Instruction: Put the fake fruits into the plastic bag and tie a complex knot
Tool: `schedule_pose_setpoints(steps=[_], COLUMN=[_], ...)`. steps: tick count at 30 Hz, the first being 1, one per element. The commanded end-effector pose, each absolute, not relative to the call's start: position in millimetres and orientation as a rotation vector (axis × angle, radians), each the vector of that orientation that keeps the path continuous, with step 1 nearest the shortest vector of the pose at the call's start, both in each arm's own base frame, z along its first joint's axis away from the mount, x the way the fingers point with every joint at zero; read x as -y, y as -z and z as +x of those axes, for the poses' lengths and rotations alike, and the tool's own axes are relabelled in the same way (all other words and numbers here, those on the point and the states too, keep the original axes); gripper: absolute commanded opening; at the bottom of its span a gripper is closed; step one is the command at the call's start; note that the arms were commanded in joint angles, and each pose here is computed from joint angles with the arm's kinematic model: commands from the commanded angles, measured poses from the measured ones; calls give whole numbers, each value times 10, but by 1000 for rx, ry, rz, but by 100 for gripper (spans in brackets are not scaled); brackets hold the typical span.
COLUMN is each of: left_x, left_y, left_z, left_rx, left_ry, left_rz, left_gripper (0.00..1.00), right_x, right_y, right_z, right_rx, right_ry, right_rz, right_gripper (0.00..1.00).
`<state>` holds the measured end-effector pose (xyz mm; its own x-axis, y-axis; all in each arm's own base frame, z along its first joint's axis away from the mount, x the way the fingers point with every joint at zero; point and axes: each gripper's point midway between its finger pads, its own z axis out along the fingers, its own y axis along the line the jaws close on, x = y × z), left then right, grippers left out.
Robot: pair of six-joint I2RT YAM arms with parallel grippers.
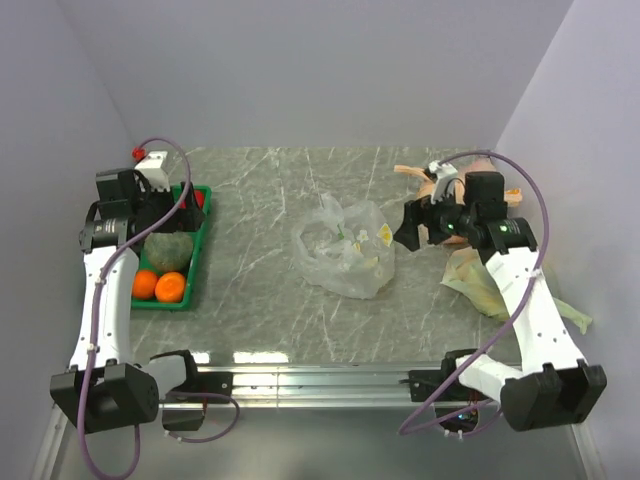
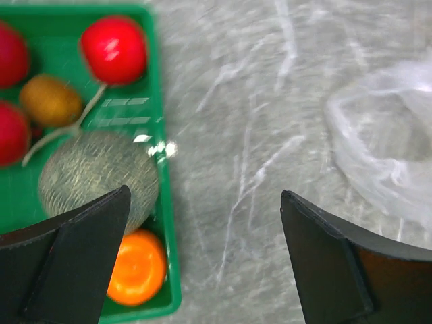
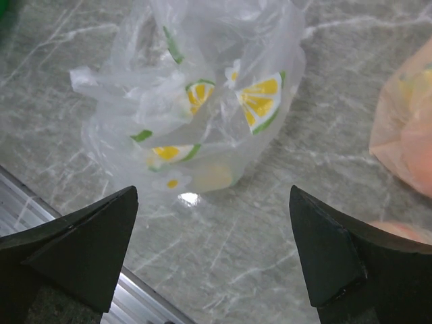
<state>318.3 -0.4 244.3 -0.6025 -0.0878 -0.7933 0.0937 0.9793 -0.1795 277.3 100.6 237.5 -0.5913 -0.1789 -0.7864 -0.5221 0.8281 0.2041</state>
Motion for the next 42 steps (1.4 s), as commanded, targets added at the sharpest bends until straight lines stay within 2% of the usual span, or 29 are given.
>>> schedule_pose_setpoints(steps=[1, 6, 13, 18, 28, 31, 34, 35, 37, 39, 40, 41, 42], left_x=[255, 1017, 2034, 2567, 2966, 3054, 3158, 3178, 3252, 3285, 3319, 3330, 3353], left_y=[-2761, -2791, -2516, -2225, -1734, -1637, -1603, -1555, -1550, -1520, -1565, -1564, -1542], left_z=[3190, 2976, 2678, 2676, 3133, 3158, 3152, 3160, 3157, 3182, 3204, 3209, 3174], left_rx=[-2029, -1853, -1684, -1596, -1600, -1590, -1579, -1584, -1574, -1584, -1579, -1588, -1601], left_ry=[321, 603, 852, 789, 725, 750, 782, 784, 782, 785, 786, 785, 804], left_rz=[293, 631, 823, 1003, 1105, 1125, 1138, 1144, 1152, 1145, 1141, 1154, 1189], left_gripper=[99, 99, 99, 99, 93, 92, 92, 91, 86, 75, 55, 41, 26], right_x=[-1236, -1546, -2023, -2289, -2752, -2846, -2906, -2911, -2912, -2909, -2906, -2907, -2876], right_y=[-2665, -2620, -2567, -2369, -1903, -1760, -1606, -1575, -1567, -1601, -1616, -1683, -1721], right_z=[3026, 3246, 3651, 3935, 4036, 4017, 3981, 3987, 4010, 4033, 4039, 4055, 4076], right_rx=[-2070, -2074, -2056, -2094, -2189, -2223, -2260, -2270, -2279, -2275, -2273, -2261, -2259], right_ry=[-572, -651, -690, -703, -782, -800, -809, -813, -809, -803, -804, -804, -801], right_rz=[-549, -581, -593, -614, -701, -724, -740, -726, -701, -701, -700, -701, -692], right_gripper=[100, 100, 100, 100, 99, 95, 86, 78, 68, 54, 48, 35, 27])
